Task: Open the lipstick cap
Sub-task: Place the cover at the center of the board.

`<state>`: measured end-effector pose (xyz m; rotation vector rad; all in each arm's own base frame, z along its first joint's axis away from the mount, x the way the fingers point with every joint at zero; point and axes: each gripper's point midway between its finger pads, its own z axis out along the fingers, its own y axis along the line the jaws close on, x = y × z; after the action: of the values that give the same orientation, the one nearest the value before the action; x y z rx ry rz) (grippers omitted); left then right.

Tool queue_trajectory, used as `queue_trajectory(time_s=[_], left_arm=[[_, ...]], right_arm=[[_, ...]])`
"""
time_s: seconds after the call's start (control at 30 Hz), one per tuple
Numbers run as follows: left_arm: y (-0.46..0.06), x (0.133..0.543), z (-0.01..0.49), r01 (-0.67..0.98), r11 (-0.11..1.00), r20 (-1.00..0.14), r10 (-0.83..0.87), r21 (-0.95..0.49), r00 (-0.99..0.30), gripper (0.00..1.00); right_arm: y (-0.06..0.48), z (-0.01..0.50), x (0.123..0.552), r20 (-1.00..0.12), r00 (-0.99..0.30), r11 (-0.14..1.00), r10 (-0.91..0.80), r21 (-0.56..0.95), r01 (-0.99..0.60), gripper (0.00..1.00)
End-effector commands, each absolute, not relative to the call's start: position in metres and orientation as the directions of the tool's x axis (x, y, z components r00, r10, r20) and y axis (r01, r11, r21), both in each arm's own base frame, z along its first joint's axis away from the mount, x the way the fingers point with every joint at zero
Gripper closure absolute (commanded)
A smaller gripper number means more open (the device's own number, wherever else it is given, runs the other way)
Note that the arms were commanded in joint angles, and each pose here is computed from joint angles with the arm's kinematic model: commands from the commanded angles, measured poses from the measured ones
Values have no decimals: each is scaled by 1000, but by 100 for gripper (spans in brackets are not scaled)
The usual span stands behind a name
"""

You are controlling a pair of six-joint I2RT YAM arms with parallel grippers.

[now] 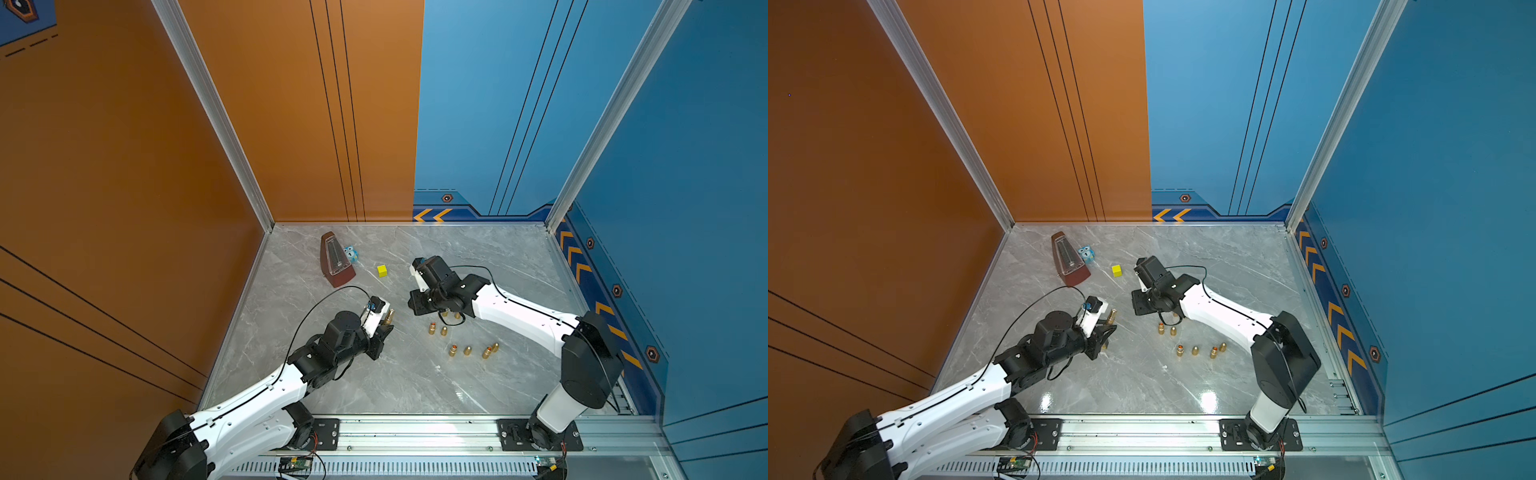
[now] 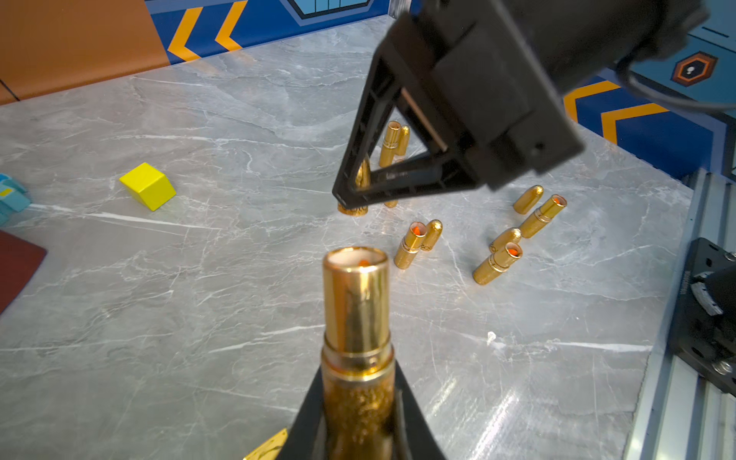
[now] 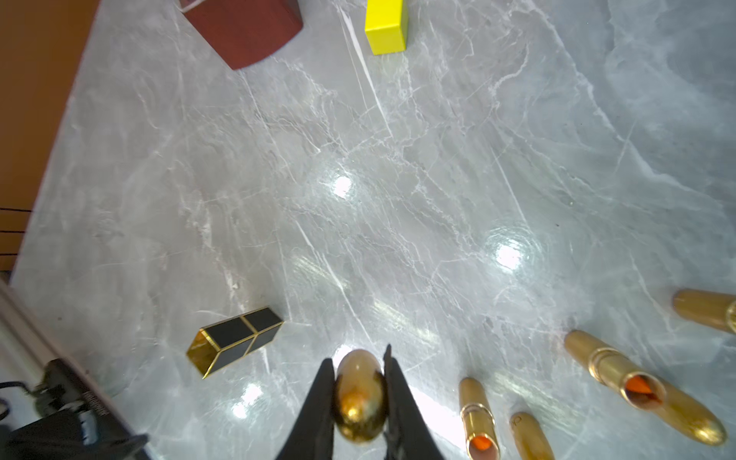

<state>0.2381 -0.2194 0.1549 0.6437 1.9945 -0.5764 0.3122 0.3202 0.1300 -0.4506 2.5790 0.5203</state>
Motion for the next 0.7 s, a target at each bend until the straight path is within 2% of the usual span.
queue_trajectory(time_s=[0.0, 0.3, 0.57, 0.67], left_arm=[[-204, 244, 150, 588, 798, -873, 185, -135, -451, 100], [-183, 250, 146, 521, 837, -872, 120, -167, -474, 100], [-178, 252, 146, 509, 840, -870, 97, -189, -483, 100], [-177, 253, 145, 505, 842, -867, 96, -191, -488, 100]], right_arm=[[322, 119, 338, -572, -780, 913, -254, 124, -389, 81], [337, 62, 367, -571, -779, 938, -258, 45, -344, 81], [344, 46, 378, -580, -767, 934, -276, 27, -357, 82], [343, 27, 376, -550, -781, 930, -296, 19, -366, 81]])
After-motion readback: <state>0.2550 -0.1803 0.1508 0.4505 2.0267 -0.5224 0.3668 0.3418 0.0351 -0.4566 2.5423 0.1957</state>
